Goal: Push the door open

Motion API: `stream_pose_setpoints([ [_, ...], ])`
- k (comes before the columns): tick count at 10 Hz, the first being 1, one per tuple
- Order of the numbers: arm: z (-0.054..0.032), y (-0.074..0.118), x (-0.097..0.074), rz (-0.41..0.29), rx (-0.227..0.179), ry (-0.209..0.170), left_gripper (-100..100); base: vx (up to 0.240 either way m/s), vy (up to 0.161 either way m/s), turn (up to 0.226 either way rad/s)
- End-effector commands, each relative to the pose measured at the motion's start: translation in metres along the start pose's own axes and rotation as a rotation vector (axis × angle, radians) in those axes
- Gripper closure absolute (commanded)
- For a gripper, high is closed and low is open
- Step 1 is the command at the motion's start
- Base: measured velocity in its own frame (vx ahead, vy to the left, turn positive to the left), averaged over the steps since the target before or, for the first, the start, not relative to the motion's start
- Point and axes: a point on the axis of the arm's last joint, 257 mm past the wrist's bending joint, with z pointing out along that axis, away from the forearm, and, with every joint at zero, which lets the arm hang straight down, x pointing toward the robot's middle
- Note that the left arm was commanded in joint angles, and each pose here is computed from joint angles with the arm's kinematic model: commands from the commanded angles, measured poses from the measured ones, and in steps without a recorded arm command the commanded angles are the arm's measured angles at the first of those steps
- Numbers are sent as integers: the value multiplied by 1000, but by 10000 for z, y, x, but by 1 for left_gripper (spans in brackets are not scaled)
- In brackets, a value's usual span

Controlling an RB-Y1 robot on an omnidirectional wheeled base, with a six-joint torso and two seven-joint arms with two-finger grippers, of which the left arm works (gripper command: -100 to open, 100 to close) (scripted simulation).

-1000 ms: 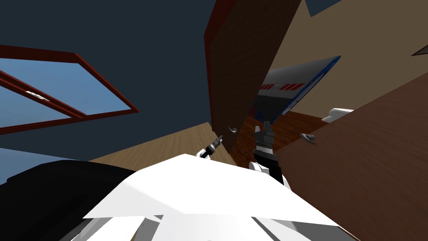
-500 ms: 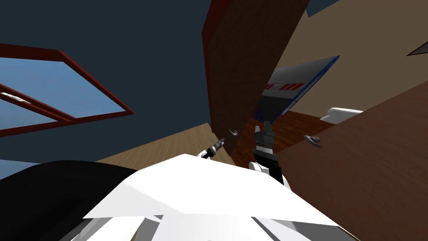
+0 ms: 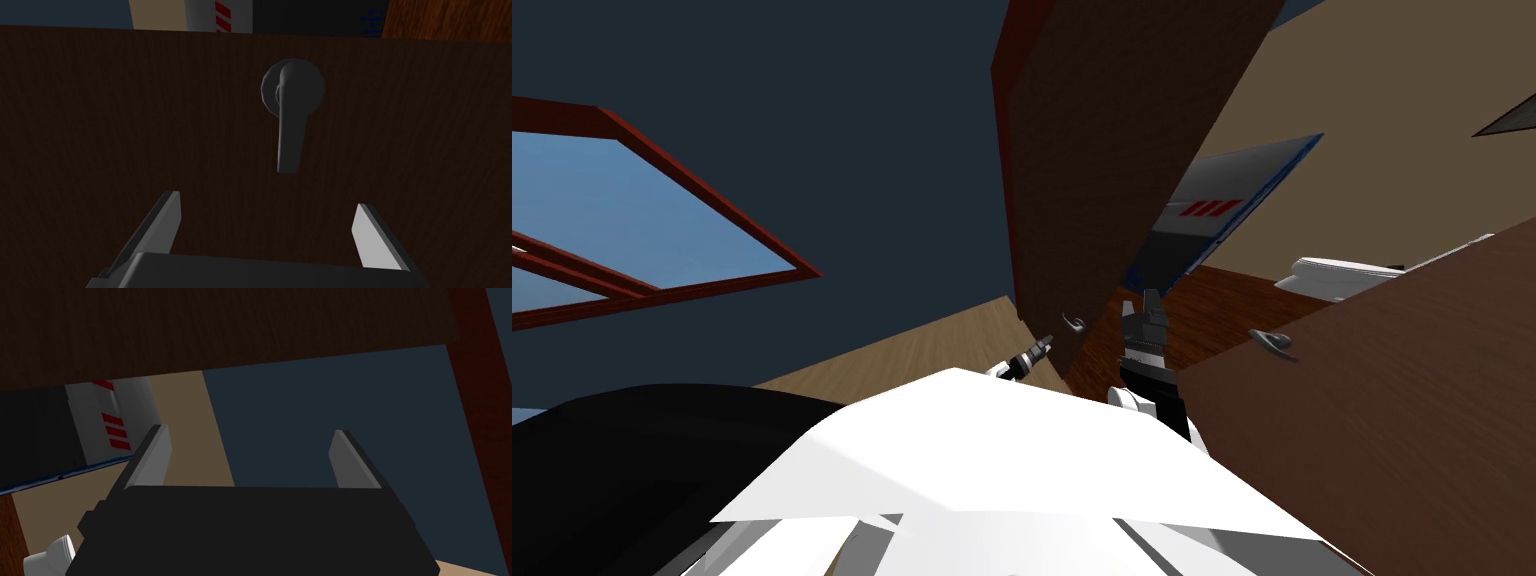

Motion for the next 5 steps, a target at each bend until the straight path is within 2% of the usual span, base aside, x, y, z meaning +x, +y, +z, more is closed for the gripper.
stream_pose_setpoints([
  [1,12,71,127,-13,-17,32,-100,173,72,-45],
  [4,19,158,277,-27,-36,68,-100,139,50,-28],
  [5,15,150,254,-24,-33,60,-100,48,20,-6],
])
